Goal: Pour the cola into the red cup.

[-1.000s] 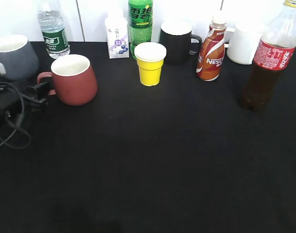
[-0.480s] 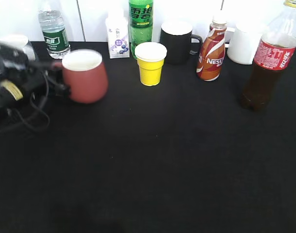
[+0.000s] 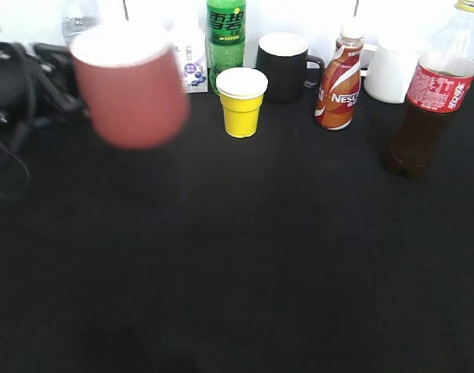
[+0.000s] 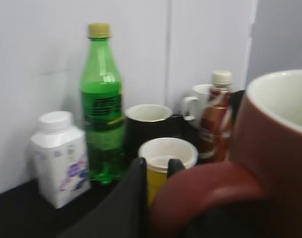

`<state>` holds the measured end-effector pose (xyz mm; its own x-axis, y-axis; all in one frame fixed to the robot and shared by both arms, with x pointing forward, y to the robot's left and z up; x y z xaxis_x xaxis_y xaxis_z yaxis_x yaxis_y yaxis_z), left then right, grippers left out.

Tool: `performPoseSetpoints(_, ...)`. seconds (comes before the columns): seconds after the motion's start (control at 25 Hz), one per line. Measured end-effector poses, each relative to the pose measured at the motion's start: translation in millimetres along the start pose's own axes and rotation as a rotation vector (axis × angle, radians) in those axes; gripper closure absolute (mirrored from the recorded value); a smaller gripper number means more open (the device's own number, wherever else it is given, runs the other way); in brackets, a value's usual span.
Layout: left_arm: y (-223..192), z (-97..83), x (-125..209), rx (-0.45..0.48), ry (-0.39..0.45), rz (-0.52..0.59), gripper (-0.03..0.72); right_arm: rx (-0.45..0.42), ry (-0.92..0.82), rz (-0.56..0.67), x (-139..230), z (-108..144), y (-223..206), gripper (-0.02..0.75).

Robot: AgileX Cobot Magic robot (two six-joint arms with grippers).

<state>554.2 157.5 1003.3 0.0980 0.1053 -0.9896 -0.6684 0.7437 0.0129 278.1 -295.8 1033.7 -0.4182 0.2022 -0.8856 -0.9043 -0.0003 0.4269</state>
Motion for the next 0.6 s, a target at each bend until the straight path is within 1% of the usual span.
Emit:
performPoseSetpoints(0.08, -6.0, -21.6, -2.8, 0.069, -0.009, -0.002, 0.595, 0.0, 0.0, 0.0, 0.0, 0.1, 0.0, 0.153)
performPoseSetpoints(0.16, -9.1, -30.5, -2.9, 0.094, -0.011, 0.004, 0.595, -0.016, -0.008, -0.01, -3.9, 2.7, 0.4, 0.153)
performPoseSetpoints(0.2, -9.2, -30.8, -2.9, 0.095, -0.011, 0.004, 0.595, -0.027, -0.011, -0.062, -17.9, 5.4, -1.6, 0.153)
performPoseSetpoints(0.28, -9.3, -31.0, -2.8, 0.096, -0.011, 0.004, 0.595, -0.059, -0.02, -0.26, -63.9, 12.6, -14.7, 0.153)
performPoseSetpoints(0.36, -9.3, -31.0, -2.8, 0.096, -0.011, 0.004, 0.595, -0.067, -0.02, -0.387, -105.0, 17.1, -43.4, 0.153)
performPoseSetpoints(0.44, -9.3, -30.8, -2.3, 0.095, -0.011, 0.008, 0.595, -0.059, -0.003, -0.436, -129.8, 18.7, -83.5, 0.153)
performPoseSetpoints(0.48, -9.4, -30.4, -1.6, 0.092, -0.011, 0.013, 0.596, -0.057, 0.013, -0.455, -135.9, 18.9, -103.2, 0.153)
performPoseSetpoints(0.52, -9.4, -30.4, -1.4, 0.092, -0.011, 0.014, 0.596, -0.057, 0.056, -0.475, -134.5, 19.0, -125.1, 0.153)
performPoseSetpoints(0.6, -9.4, -29.9, -0.2, 0.088, -0.012, 0.023, 0.596, -0.064, 0.098, -0.424, -110.3, 16.5, -170.1, 0.153)
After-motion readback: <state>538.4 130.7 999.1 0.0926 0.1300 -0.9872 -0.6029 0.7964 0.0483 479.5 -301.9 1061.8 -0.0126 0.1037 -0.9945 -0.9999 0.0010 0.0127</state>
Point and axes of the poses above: a point on each arm's last joint axis where the gripper is mounted, y pointing back along that axis away from the gripper, z along the wrist's bending axis when the last joint is at zero, x = y × z, the point moved 5 cm from there along -y, pointing out along that axis toward the gripper, and after that the axes turned 9 degrees about -y, right-handed, at the moved point
